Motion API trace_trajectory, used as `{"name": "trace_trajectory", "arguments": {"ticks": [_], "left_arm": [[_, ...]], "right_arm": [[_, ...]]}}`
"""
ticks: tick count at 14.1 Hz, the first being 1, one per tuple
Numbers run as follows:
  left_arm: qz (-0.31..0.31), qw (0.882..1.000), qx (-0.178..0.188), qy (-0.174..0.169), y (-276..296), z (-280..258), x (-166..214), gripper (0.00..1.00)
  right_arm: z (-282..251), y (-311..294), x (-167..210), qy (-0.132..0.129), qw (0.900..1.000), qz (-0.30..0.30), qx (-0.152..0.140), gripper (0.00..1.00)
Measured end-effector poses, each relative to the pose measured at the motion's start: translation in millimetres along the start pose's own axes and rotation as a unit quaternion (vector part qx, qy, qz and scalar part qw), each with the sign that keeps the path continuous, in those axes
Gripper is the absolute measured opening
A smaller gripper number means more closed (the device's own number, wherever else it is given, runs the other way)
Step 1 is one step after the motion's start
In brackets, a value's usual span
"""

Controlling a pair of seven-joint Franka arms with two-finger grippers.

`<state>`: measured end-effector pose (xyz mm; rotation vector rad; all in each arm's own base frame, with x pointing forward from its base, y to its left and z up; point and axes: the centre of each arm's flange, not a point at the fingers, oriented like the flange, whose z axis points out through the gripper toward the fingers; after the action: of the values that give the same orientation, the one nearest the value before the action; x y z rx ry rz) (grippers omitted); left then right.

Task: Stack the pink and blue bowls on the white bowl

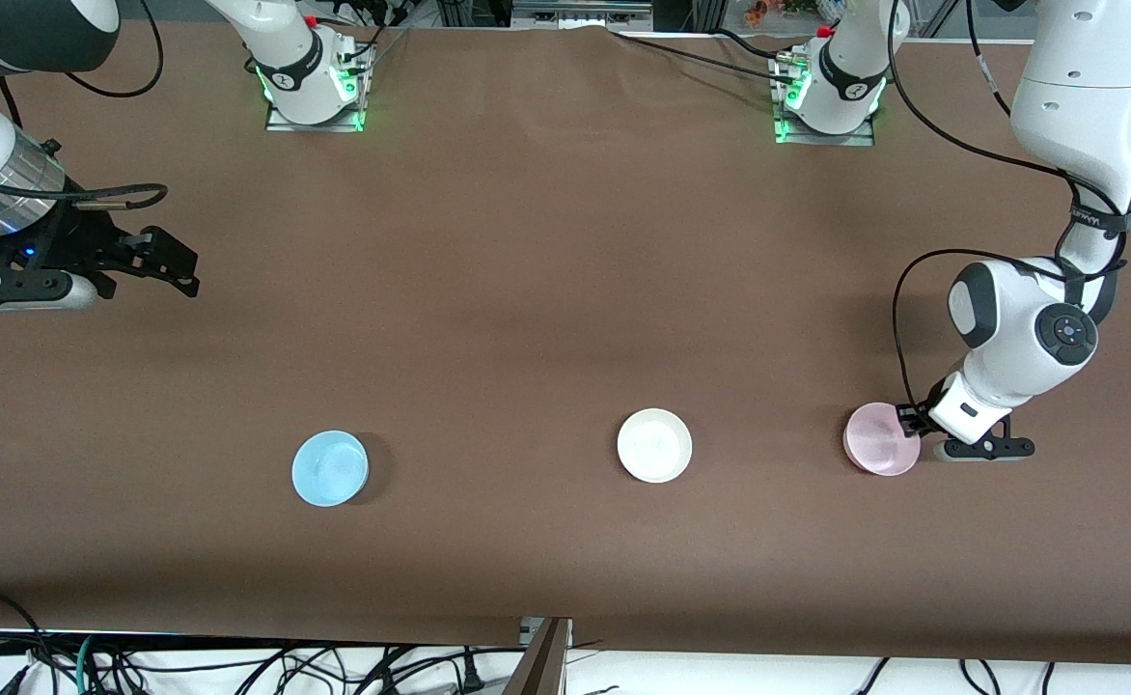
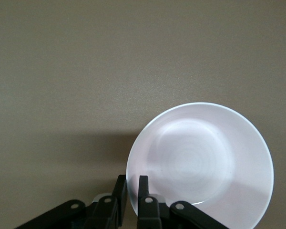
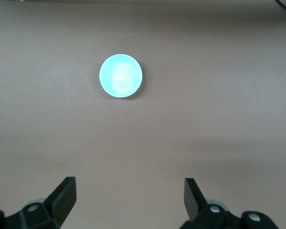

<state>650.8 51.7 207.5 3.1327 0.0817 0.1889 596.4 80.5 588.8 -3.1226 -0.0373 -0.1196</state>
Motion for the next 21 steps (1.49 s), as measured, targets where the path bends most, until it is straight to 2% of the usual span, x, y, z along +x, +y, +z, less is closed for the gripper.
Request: {"name": "trace_trajectory", "arguments": {"ticks": [3, 5, 8, 12, 16, 21], "left_arm": [[-0.001, 1.000, 0.000, -0.001, 0, 0, 0, 0.11], [0.000, 1.000, -0.001, 0.002, 3, -3, 1, 0.03], [-0.006, 1.000, -0.002, 0.004, 4, -6, 2, 0.03], [-0.054, 0.998, -0.016, 0.015, 30, -17, 10, 0.03], [-0.129, 0.990, -0.051, 0.013, 87, -53, 20, 0.03], [-0.213, 0.973, -0.090, -0.001, 169, -87, 14, 0.03]], "right_arm": [[5, 0, 3, 0.000, 1.000, 0.000, 0.001, 1.00], [24, 4, 13, -0.001, 1.000, 0.003, 0.003, 1.00], [62, 10, 27, -0.021, 1.000, 0.007, 0.005, 1.00], [107, 13, 38, -0.045, 0.999, 0.007, 0.001, 1.00], [197, 28, 66, -0.038, 0.999, 0.018, 0.005, 1.00], [304, 47, 86, -0.009, 1.000, 0.025, 0.001, 1.00]]}}
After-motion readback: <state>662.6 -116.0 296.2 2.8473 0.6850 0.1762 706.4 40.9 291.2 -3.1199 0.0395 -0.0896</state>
